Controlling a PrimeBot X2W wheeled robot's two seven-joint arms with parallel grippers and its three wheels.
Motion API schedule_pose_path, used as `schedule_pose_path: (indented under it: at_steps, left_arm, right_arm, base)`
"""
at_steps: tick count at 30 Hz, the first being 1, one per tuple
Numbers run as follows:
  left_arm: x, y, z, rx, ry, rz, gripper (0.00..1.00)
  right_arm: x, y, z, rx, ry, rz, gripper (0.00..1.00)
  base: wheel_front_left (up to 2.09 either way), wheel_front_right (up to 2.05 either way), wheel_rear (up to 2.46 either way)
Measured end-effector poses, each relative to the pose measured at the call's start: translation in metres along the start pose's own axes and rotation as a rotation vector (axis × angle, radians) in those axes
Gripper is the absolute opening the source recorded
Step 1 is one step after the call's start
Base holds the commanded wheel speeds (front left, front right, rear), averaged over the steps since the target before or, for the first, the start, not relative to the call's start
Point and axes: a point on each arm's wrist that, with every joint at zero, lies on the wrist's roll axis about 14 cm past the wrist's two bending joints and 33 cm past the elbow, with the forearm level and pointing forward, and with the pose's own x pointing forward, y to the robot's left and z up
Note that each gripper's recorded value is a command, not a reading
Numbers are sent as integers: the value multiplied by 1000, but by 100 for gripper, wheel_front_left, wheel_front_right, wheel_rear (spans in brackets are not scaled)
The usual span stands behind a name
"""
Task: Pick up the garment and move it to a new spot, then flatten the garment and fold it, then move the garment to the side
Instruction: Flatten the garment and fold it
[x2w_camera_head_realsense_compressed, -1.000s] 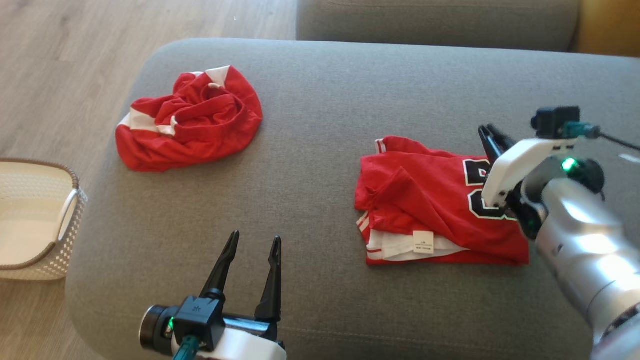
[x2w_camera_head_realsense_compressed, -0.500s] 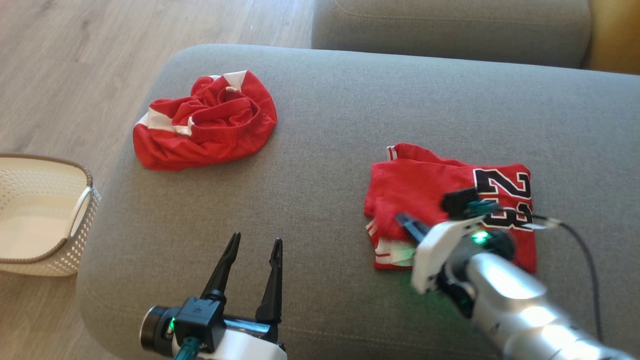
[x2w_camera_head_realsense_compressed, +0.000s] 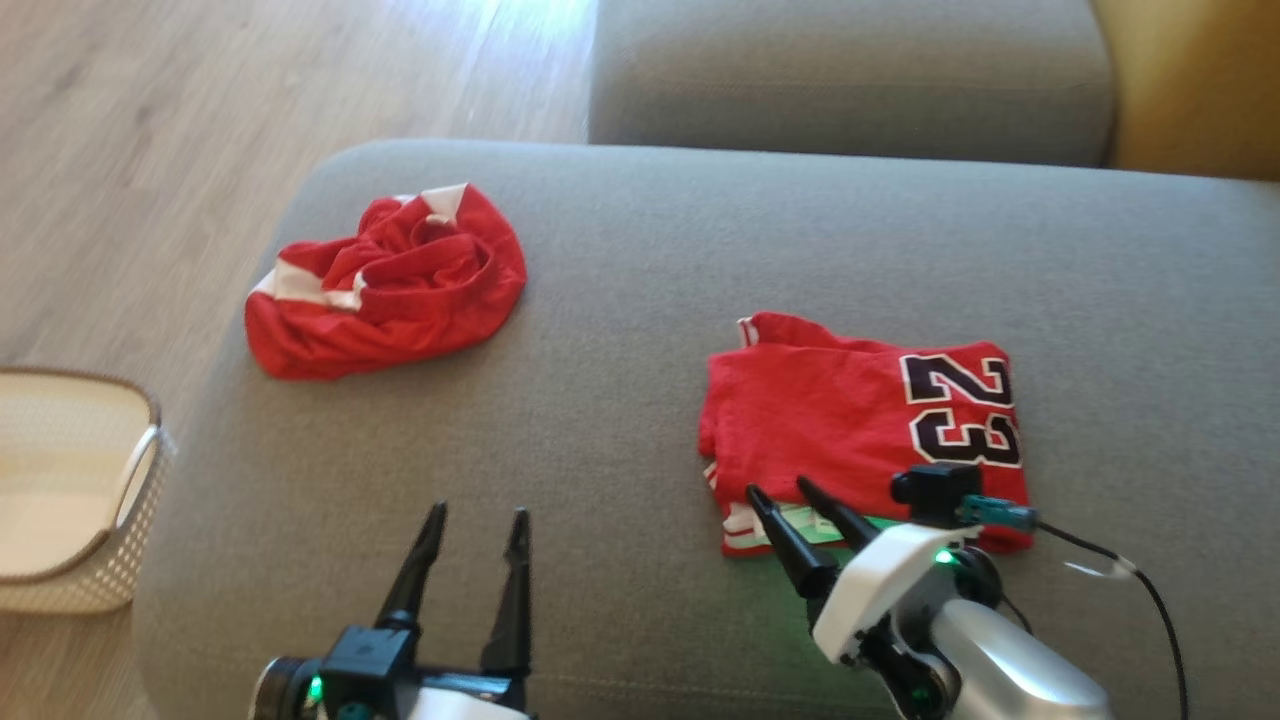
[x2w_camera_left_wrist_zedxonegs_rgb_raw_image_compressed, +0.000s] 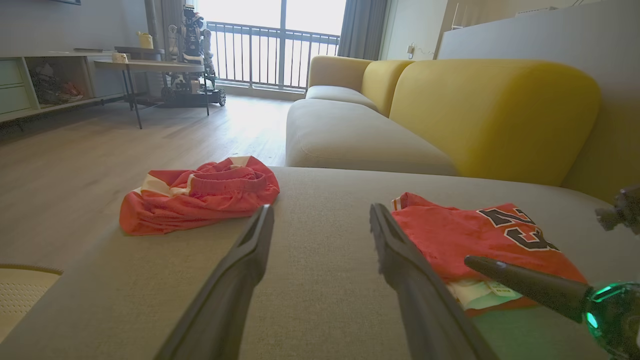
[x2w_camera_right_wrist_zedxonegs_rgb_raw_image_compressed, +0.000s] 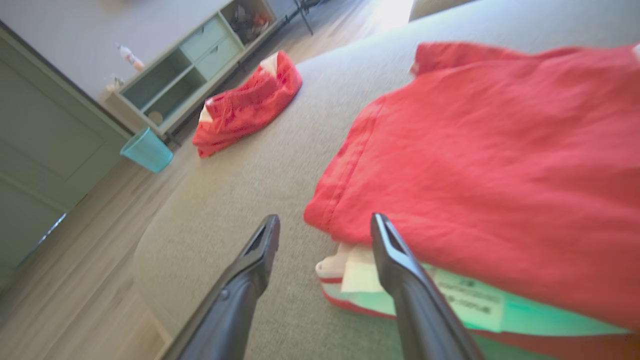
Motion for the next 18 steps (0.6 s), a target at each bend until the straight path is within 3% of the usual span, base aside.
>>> schedule_pose_path:
  at_steps: [4,8,13,16,18]
  left_arm:
    - [-2,4,-2,3,4,7,100]
    - [3,9,7,5,-24,19,100]
    - [3,8,9,4,-30,11,100]
    - [2,10,10,5,-29,15,100]
    - [2,11,8,8,-23,18,100]
  right_arm:
    - [-16,-16,37,-29,-159,-53,100]
    - [-48,-28,87,-215,-353,-113,100]
    - [-96,-48,58,-217,-367,-259,100]
    - [-124,-75,60,-239,-391,-380,100]
    - [-131,-78,64,-263,-403,-397,100]
  base:
    - [0,0,0]
    - [0,0,0]
    - [0,0,0]
    - [0,0,0]
    - [0,0,0]
